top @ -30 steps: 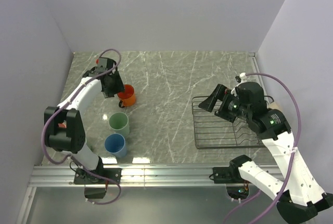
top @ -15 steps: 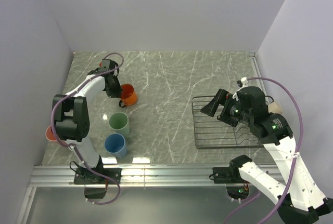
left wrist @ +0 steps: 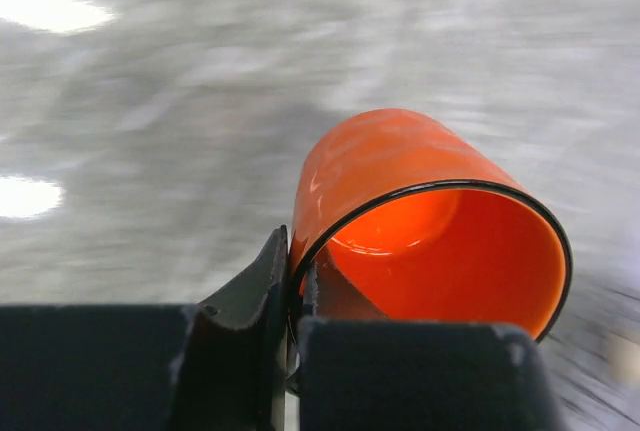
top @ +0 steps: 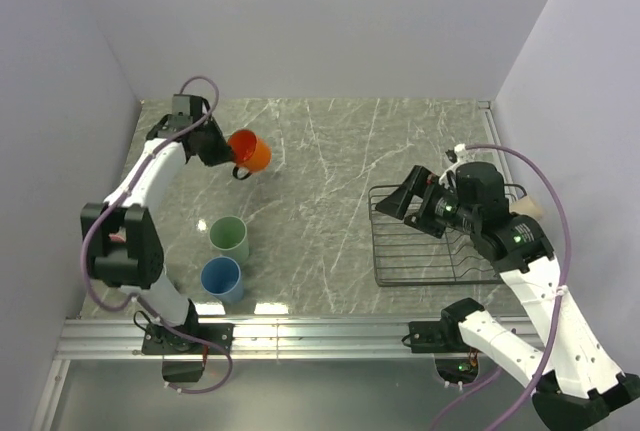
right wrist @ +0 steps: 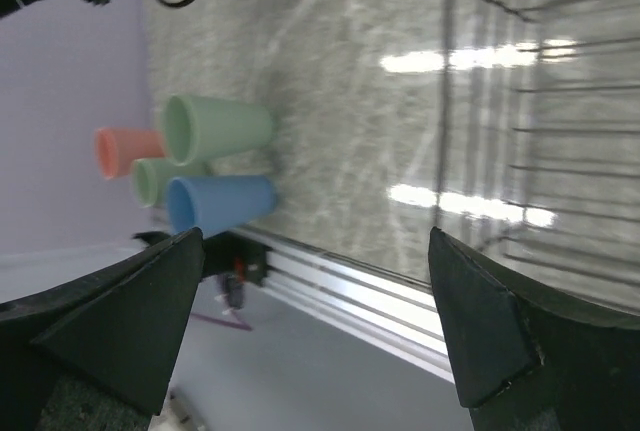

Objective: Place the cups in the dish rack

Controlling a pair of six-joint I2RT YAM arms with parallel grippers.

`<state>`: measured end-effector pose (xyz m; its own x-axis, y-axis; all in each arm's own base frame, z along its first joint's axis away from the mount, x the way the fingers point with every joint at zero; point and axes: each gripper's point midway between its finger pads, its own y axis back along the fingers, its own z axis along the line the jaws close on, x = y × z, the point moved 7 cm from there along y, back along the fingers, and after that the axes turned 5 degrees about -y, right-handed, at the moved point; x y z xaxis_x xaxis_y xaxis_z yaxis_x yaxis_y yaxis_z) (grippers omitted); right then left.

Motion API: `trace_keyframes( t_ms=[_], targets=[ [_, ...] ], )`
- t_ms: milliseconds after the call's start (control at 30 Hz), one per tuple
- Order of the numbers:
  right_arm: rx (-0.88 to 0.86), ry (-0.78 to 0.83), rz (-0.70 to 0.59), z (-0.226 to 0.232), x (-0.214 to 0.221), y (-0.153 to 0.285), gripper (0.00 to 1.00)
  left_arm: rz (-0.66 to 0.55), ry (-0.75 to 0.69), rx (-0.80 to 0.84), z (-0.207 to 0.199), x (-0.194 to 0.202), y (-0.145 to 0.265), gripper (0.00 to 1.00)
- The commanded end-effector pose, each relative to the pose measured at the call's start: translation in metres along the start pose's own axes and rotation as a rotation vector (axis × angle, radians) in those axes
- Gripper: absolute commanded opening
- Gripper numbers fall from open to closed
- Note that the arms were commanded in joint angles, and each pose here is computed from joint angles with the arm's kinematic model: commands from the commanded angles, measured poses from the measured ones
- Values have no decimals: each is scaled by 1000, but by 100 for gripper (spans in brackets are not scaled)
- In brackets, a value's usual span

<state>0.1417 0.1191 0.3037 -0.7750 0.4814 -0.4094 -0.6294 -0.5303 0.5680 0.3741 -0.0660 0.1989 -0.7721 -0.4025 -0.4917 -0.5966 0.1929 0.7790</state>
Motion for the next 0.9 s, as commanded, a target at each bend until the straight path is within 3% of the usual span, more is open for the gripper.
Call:
trace_keyframes(
  t_ms=[0,133,167,200,300,533,867],
  targets=[
    [-268,-3,21,37,-7,-5,100,-156,60,440,-67,-30,74,0],
    [-466,-57,47,61,-13,-13,100,-127,93,781,-95,-16,115,0],
    [-492,-86,57,65,-15,-15,100,-55,121,862,-99,-7,123,0],
    [-549,-69,48,74,-19,-15,100,-80,92,941,-107,-9,133,0],
    [-612,-59,49,85,-27,-21,100,-26,74,1070,-121,5,155,0],
    [-757,-47,85,110,-38,-29,100,70,31,1251,-153,40,183,0],
    [-671,99,109,119,-24,-52,100,206,196,1385,-175,56,202,1]
  ],
)
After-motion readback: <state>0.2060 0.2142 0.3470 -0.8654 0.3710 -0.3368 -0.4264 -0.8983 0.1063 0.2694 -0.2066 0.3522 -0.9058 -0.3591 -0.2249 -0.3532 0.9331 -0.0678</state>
